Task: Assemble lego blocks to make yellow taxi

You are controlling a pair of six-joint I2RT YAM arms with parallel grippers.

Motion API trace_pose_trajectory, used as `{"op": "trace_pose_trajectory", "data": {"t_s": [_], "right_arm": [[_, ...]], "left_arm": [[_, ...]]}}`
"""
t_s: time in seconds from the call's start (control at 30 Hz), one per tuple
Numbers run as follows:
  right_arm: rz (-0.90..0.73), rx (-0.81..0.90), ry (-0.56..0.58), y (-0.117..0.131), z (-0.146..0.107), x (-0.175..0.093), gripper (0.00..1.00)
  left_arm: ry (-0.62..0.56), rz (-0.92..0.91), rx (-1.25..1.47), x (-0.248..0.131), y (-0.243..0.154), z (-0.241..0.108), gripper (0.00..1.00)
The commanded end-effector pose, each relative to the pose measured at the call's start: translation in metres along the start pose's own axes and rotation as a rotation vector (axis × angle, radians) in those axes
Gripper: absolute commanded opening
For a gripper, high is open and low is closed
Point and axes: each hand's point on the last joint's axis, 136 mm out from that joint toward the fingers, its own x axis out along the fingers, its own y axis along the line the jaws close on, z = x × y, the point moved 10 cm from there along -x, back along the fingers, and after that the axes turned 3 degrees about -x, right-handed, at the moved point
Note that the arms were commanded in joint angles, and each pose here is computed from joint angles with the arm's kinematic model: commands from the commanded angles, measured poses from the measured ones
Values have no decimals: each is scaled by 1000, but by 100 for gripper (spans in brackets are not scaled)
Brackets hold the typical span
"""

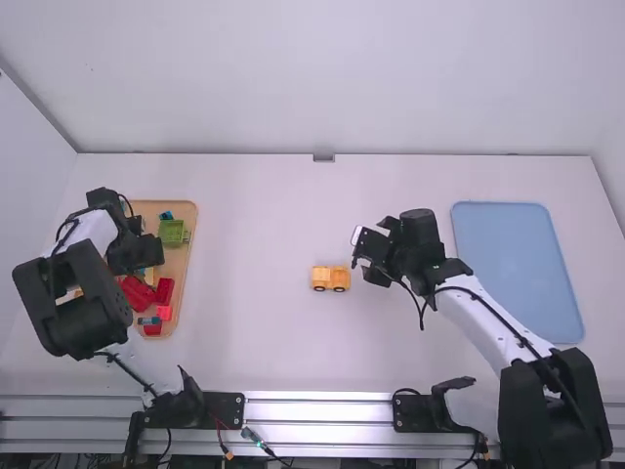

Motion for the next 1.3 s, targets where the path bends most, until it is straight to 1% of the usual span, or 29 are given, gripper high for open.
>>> {"op": "trace_pose_trajectory", "data": {"t_s": [0.0,0.33,0.43,0.7,0.9,1.1,1.17,1.2,1.27], "right_arm": [[-5,0,-4,0,1,-2,99],[-5,-1,-3,0,1,-2,99],[-5,-1,-4,0,1,-2,99],[-5,-1,-4,0,1,-2,99],[-5,6,-3,0,1,-2,99],[-4,3,-3,0,1,-2,99],[-4,4,-3,0,1,-2,99],[-4,4,-3,0,1,-2,99],[-5,3,-4,0,1,-2,99]], "left_arm": [[7,-34,53,7,-3,0,73],[27,-37,34,20,-5,-11,64],[36,-38,19,24,-6,-15,63],[8,-32,28,37,-7,-21,62],[-17,-28,39,45,-7,-25,57],[-16,-27,38,51,-8,-31,50],[-6,-29,38,51,-8,-32,44],[-5,-29,38,51,-8,-32,44],[2,-30,36,50,-7,-33,40]]}}
